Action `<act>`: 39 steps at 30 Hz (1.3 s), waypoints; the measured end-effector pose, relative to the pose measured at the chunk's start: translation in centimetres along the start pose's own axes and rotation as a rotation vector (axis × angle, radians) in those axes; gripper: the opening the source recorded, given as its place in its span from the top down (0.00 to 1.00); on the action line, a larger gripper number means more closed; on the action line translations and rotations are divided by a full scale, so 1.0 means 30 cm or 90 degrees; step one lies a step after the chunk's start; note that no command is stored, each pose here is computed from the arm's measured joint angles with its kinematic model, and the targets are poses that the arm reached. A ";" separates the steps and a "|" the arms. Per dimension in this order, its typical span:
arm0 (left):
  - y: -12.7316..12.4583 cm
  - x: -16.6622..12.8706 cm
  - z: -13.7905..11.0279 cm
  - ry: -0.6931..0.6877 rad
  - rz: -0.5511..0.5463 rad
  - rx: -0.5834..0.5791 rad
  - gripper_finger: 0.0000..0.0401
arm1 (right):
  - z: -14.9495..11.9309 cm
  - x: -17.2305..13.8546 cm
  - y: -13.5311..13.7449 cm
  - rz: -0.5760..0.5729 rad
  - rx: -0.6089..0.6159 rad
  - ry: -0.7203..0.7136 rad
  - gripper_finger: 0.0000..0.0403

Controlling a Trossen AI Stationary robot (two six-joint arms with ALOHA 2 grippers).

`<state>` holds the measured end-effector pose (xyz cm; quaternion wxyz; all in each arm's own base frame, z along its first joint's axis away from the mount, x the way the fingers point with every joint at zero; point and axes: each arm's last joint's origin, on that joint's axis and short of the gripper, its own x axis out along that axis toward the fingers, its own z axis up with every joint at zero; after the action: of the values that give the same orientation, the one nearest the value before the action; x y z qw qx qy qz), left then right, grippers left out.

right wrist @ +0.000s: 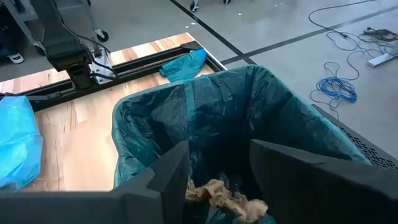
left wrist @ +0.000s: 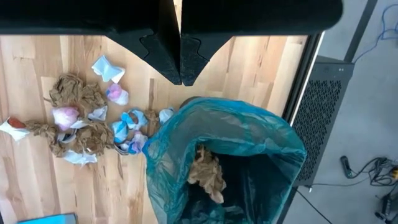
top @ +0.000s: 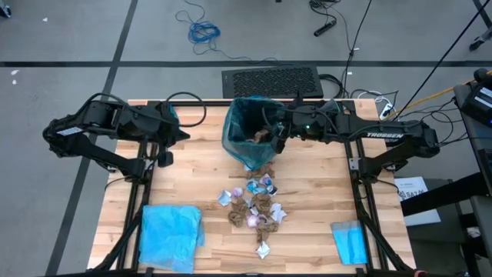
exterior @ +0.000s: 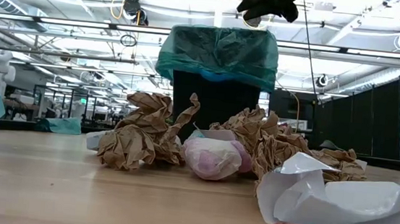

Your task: Place trash/remove bag and relplace

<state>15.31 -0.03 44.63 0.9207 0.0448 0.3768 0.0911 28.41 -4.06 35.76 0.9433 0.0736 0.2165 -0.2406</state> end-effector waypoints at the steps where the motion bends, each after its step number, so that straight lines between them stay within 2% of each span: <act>1: 0.000 0.000 0.000 0.000 0.000 0.000 1.00 | 0.000 0.000 0.000 0.000 0.000 0.000 0.57; 5: -0.001 0.003 0.000 0.001 -0.001 -0.002 1.00 | -0.002 -0.001 0.003 0.005 0.002 0.003 0.57; 8: -0.010 0.026 -0.012 0.021 -0.026 -0.027 1.00 | -0.017 -0.018 0.040 0.042 -0.015 0.021 0.58; 12: -0.041 0.086 -0.041 0.067 -0.098 -0.018 1.00 | -0.057 -0.069 0.144 0.088 -0.063 0.040 0.61; 16: -0.089 0.168 -0.084 0.110 -0.119 0.006 1.00 | -0.115 -0.137 0.257 0.071 -0.099 0.012 0.64; 24: -0.214 0.346 -0.160 0.078 -0.167 0.042 1.00 | -0.267 -0.278 0.423 0.058 -0.101 -0.064 0.66; 30: -0.297 0.499 -0.227 0.092 -0.183 0.066 1.00 | -0.351 -0.338 0.473 0.042 -0.093 -0.127 0.66; 37: -0.371 0.697 -0.295 0.166 -0.174 0.083 1.00 | -0.385 -0.346 0.479 0.053 -0.090 -0.122 0.66; 39: -0.390 0.750 -0.310 0.196 -0.165 0.058 1.00 | -0.387 -0.345 0.478 0.052 -0.090 -0.121 0.66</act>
<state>26.08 -6.82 20.81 0.8532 0.0228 0.5197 -0.0390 22.87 15.67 30.46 0.9714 -0.0071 0.1396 -0.1921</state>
